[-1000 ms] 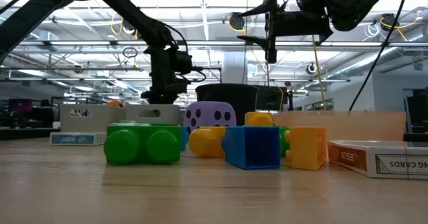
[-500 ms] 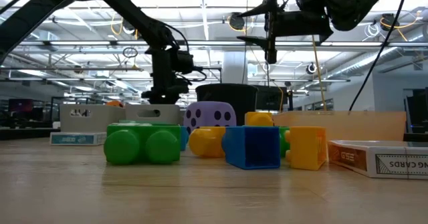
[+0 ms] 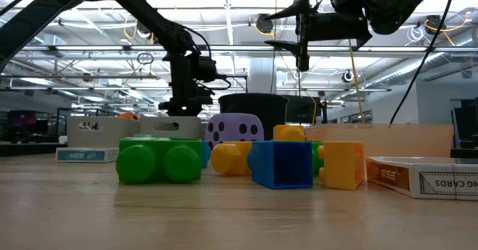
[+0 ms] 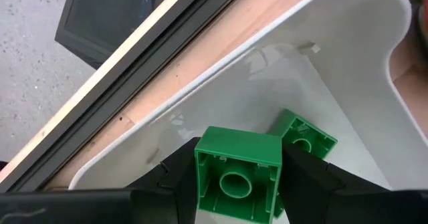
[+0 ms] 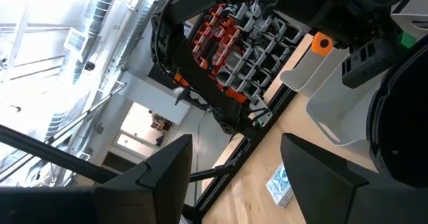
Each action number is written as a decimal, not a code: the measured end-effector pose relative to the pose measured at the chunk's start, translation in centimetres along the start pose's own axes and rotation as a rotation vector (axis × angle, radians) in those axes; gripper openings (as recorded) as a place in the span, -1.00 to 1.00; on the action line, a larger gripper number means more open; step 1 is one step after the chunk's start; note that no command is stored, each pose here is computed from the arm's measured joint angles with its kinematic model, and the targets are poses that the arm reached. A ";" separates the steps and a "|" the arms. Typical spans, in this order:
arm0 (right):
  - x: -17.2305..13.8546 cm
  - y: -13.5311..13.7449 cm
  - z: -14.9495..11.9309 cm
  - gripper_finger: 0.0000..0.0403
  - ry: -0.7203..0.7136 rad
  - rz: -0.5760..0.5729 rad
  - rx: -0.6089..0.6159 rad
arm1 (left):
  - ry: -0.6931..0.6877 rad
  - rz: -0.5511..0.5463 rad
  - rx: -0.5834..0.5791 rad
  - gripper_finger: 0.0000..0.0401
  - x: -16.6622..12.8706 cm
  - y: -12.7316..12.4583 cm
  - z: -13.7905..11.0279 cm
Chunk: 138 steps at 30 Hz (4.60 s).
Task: Pick & Place Toys
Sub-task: Put the green game piece into the right gray bin, then put the black deck of cards into the orange bin
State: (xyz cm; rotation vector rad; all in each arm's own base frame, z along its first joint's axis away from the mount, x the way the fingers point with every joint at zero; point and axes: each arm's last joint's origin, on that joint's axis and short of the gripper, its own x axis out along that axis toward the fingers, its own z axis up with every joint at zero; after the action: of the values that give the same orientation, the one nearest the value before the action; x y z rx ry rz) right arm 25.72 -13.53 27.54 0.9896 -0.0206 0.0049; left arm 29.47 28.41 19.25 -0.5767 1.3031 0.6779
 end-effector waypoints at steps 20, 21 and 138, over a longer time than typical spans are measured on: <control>0.0 0.0 0.0 0.11 0.000 0.000 0.000 | -0.017 0.031 -0.004 -0.16 0.2 0.1 0.1; 0.0 0.0 0.0 0.11 0.000 0.000 0.000 | -0.017 0.033 -0.005 -0.16 0.2 0.1 0.1; 4.7 13.9 -4.7 0.02 0.276 -0.155 -0.546 | -0.498 -0.355 0.083 -0.48 -18.7 -13.4 -27.9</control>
State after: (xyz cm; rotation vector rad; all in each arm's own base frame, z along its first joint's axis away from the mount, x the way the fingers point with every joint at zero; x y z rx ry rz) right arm 30.30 -1.96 36.70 0.4364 0.2943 -0.0066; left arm 18.31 -3.21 32.79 -0.5128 0.7357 0.4320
